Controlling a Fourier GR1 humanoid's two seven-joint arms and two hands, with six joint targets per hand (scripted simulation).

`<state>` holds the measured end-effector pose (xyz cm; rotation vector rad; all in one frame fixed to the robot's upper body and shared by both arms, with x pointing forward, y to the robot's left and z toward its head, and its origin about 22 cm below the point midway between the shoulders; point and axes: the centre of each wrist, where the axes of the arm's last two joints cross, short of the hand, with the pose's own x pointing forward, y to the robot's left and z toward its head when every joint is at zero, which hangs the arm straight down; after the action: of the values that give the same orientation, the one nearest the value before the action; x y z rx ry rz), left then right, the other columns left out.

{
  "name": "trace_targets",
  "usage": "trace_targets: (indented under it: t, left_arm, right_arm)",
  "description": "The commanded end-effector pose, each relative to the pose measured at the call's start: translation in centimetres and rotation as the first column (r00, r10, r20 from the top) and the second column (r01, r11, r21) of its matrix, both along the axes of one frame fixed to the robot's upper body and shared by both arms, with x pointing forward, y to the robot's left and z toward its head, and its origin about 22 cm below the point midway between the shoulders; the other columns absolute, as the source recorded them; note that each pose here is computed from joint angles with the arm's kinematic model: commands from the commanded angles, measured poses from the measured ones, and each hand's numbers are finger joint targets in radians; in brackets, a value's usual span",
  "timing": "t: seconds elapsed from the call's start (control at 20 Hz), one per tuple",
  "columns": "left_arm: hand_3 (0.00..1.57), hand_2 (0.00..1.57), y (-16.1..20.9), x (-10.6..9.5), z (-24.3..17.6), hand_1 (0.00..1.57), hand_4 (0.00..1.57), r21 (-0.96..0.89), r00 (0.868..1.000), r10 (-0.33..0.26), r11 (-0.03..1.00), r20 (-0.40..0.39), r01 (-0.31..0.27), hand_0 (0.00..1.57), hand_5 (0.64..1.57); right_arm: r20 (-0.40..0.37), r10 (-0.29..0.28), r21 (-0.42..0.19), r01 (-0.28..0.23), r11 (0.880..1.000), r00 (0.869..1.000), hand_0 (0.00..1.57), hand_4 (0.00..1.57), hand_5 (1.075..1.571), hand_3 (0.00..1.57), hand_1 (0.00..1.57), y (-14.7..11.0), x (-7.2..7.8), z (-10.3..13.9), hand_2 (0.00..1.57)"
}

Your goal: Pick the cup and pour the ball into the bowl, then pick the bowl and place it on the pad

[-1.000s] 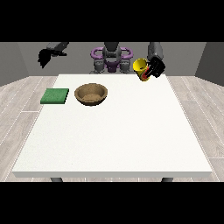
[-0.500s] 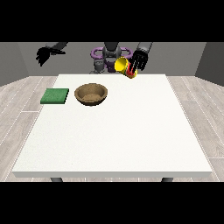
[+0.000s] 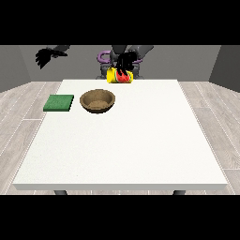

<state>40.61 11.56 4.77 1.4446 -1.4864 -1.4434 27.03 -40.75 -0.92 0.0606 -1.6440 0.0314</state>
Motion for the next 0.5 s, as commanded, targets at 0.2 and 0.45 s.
trace_targets:
  t: [0.2, 0.45]
  left_arm:
    - [1.57, 1.57, -5.6, -1.3, -0.7, 1.52, 1.51, 0.525, 0.990, -0.117, 0.849, 0.074, 0.061, 1.52, 1.221]
    - [1.57, 1.57, -8.5, -2.3, -0.3, 1.46, 1.51, 0.650, 0.983, -0.174, 0.753, 0.053, 0.098, 1.46, 1.178]
  right_arm:
    - [-0.004, 0.023, 0.017, -0.023, 1.000, 1.000, 0.00, 0.00, 1.570, 0.00, 0.00, 0.2, 0.7, -0.3, 0.00]
    - [-0.011, -0.019, 0.014, 0.019, 1.000, 1.000, 0.00, 0.00, 1.571, 0.00, 0.00, -1.6, -0.4, -0.8, 0.00]
